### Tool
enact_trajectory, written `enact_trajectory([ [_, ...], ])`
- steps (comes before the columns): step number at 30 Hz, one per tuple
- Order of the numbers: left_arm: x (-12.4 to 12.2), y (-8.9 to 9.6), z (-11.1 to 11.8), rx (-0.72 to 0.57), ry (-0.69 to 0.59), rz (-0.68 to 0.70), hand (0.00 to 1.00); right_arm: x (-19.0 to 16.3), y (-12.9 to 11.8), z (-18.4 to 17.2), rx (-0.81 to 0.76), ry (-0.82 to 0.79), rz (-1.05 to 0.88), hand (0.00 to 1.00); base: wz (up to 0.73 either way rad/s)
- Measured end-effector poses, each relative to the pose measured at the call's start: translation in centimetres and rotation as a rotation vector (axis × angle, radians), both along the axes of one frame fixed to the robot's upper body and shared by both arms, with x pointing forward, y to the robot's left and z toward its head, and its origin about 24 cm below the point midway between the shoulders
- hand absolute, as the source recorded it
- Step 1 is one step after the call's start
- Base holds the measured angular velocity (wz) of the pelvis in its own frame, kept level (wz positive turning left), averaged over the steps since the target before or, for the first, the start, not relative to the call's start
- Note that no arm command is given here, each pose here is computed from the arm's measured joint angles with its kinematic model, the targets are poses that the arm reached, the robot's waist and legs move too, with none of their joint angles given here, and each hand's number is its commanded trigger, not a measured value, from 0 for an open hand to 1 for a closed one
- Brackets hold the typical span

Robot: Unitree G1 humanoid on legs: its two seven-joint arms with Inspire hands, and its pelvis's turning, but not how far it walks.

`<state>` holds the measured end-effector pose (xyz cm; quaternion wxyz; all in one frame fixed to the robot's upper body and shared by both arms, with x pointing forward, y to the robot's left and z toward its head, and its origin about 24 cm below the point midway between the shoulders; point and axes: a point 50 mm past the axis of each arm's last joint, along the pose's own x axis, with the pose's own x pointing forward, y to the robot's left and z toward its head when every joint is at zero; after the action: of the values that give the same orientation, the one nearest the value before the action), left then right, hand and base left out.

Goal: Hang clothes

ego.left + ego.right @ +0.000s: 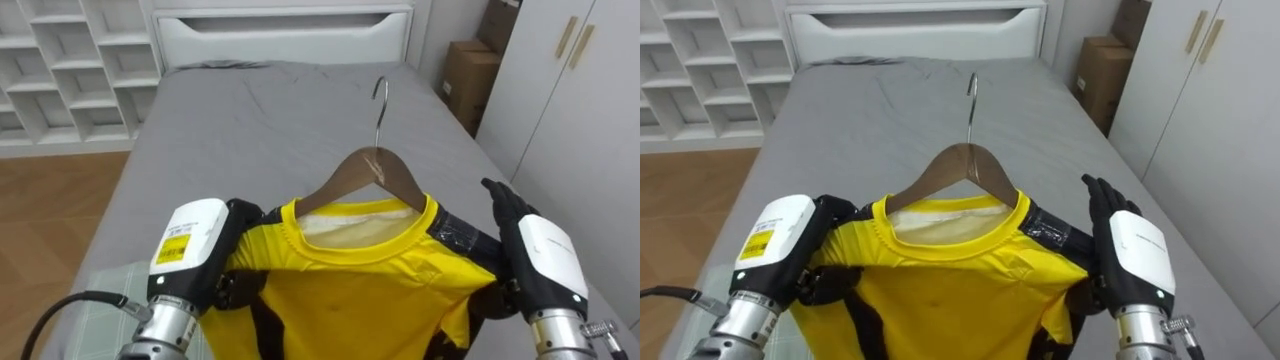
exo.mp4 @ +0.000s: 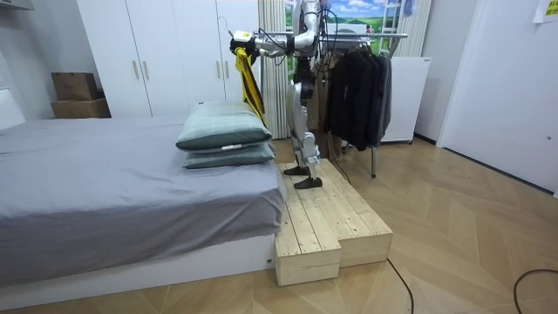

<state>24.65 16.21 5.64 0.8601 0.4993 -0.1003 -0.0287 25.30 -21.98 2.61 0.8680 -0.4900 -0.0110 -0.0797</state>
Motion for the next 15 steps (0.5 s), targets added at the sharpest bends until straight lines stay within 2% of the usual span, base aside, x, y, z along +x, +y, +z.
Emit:
enact_trajectory([
  [15, -0.03, -0.32, 0.41, 0.011, 0.007, -0.029, 1.00, 0.00, -0.03, -0.05, -0.001, 0.002, 0.000, 0.00, 0.00],
])
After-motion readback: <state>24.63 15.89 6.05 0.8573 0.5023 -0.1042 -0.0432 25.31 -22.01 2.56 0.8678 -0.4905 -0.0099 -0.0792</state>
